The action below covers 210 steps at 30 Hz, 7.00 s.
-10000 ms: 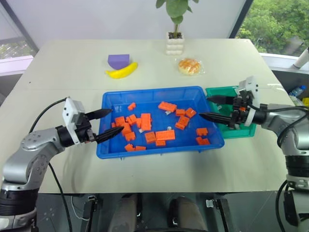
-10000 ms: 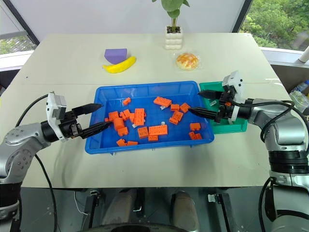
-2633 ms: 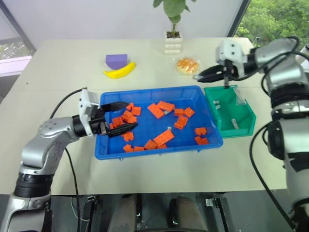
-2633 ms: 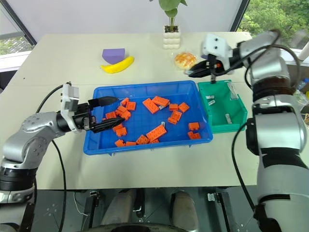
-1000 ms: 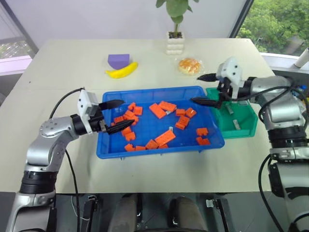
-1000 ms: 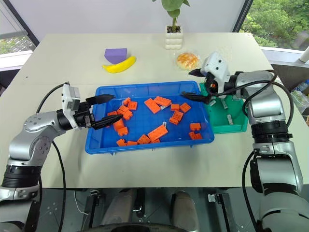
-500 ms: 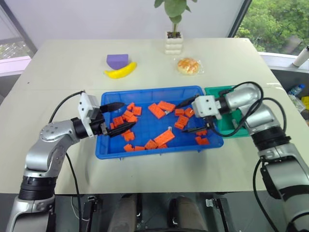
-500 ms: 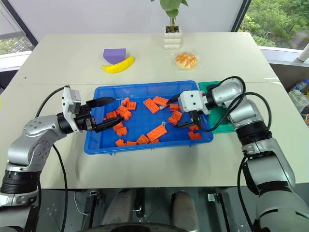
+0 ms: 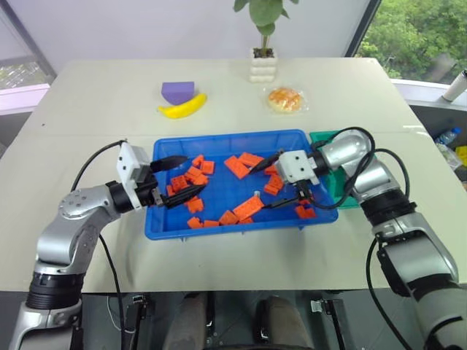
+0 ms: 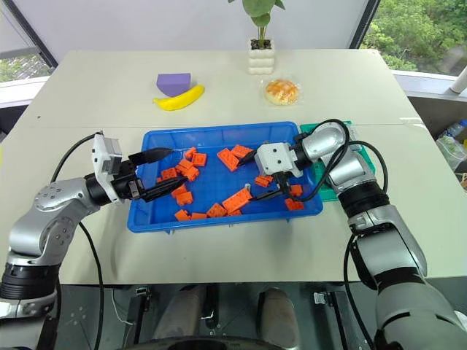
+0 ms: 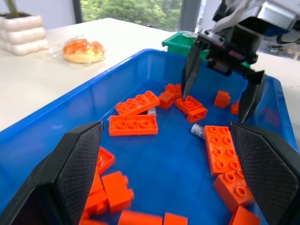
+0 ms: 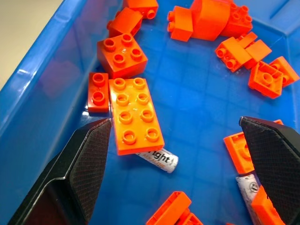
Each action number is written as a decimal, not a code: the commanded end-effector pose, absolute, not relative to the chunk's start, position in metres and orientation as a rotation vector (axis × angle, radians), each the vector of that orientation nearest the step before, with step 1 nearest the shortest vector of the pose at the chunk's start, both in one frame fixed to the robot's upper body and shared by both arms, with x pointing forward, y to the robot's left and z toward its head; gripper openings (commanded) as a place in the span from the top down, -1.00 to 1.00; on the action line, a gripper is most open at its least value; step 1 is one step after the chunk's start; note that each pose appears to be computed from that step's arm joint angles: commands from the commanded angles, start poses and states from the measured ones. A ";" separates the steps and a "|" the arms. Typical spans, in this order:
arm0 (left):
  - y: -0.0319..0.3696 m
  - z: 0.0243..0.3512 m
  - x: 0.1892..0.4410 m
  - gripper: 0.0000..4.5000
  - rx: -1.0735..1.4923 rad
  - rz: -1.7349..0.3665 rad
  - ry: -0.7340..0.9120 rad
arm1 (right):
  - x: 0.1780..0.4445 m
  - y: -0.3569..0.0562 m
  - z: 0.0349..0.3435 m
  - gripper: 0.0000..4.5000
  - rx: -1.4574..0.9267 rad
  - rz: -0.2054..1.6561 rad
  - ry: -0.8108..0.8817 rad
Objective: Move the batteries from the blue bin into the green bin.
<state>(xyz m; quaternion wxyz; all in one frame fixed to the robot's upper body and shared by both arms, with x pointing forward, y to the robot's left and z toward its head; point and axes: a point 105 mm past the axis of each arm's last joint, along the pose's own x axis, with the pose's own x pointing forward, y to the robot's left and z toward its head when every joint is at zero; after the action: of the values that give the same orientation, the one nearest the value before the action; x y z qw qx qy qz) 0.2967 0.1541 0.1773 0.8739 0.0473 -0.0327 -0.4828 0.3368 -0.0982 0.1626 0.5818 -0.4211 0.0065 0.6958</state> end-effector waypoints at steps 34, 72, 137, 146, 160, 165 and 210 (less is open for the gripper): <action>0.159 0.170 0.256 -1.00 0.177 -1.187 0.136 | 0.337 -0.067 0.133 0.97 -0.902 1.790 0.170; 0.173 0.183 0.246 -1.00 0.201 -1.120 0.099 | 0.393 0.006 0.204 -0.99 -0.867 1.452 -0.103; 0.151 0.182 0.264 -1.00 0.223 -1.202 0.032 | 0.327 -0.084 0.124 -0.99 -0.716 1.350 0.330; 0.151 0.174 0.249 -1.00 0.265 -1.280 0.132 | 0.327 -0.083 0.115 0.44 -0.749 1.361 0.352; 0.149 0.171 0.249 -1.00 0.263 -1.290 0.127 | 0.344 -0.082 0.143 0.97 -0.726 1.271 0.281; 0.147 0.184 0.273 -1.00 0.209 -1.242 0.016 | 0.372 -0.109 0.203 0.97 -0.747 1.109 0.186; 0.124 0.197 0.319 -1.00 0.209 -1.283 -0.105 | 0.397 -0.166 0.248 -0.98 -0.475 0.743 0.072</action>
<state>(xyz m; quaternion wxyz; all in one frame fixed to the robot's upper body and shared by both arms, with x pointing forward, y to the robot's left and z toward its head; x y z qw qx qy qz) 0.3218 0.1203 0.1809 0.7886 0.0880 -0.0198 -0.6083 0.3959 -0.1732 0.2355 0.8987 -0.2424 0.0540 0.3615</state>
